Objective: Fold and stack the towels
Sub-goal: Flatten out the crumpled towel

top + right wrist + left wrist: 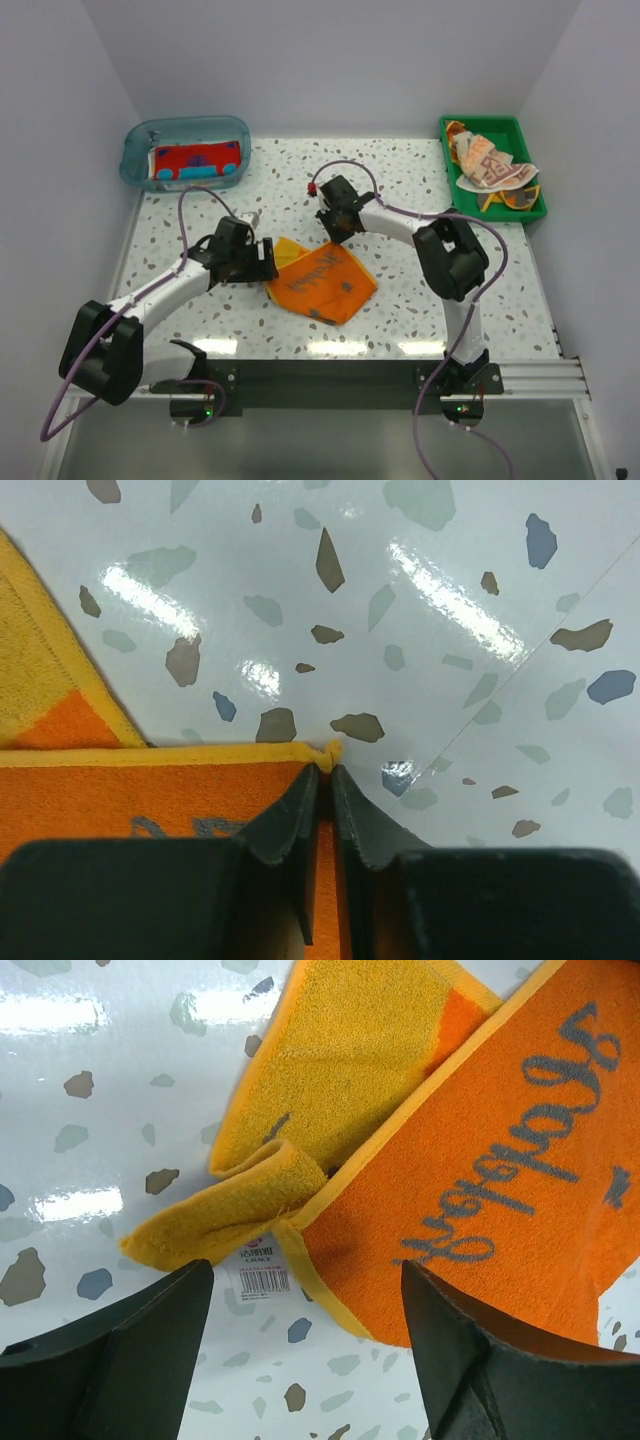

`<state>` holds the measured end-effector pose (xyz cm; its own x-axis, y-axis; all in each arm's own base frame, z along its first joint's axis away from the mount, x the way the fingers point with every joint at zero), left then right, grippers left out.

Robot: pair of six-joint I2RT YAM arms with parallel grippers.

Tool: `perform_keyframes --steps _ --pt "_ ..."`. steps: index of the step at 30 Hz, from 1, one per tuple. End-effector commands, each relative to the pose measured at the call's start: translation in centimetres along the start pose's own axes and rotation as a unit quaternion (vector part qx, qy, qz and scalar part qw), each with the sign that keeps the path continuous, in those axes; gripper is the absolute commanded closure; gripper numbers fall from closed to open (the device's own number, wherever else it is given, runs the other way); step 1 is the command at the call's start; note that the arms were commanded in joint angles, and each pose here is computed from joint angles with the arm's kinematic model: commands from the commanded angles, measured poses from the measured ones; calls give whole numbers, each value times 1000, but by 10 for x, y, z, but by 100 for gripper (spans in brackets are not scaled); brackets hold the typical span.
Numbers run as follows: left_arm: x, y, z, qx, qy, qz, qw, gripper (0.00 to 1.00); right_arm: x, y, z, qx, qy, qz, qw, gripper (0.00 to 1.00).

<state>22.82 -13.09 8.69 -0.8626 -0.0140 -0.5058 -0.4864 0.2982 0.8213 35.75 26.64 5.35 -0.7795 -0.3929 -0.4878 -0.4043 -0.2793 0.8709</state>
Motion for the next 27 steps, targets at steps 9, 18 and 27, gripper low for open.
perform_keyframes --steps 9,18,27 --pt "1 -6 -9 6 -1 -1 1000 34 14 -6 -4 24 -1 14 1000 100" --pt "-2 -19 -11 -6 5 2 1000 45 20 -3 0 18 -8 14 1000 100" --pt "-11 -26 -14 -6 13 -11 1000 46 27 -2 0 17 -15 14 1000 100"
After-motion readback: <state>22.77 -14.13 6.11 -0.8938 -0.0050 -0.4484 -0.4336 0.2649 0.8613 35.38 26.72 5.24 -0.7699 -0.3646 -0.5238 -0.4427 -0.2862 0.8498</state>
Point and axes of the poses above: each gripper's point midway between its finger pads, its own y axis back along the fingers, its own z axis along the line the jaws close on, x = y × z, the point moved 4 cm from there along y, back along the fingers, and after that the axes turned 6 degrees about -y, right-handed, at the moved point
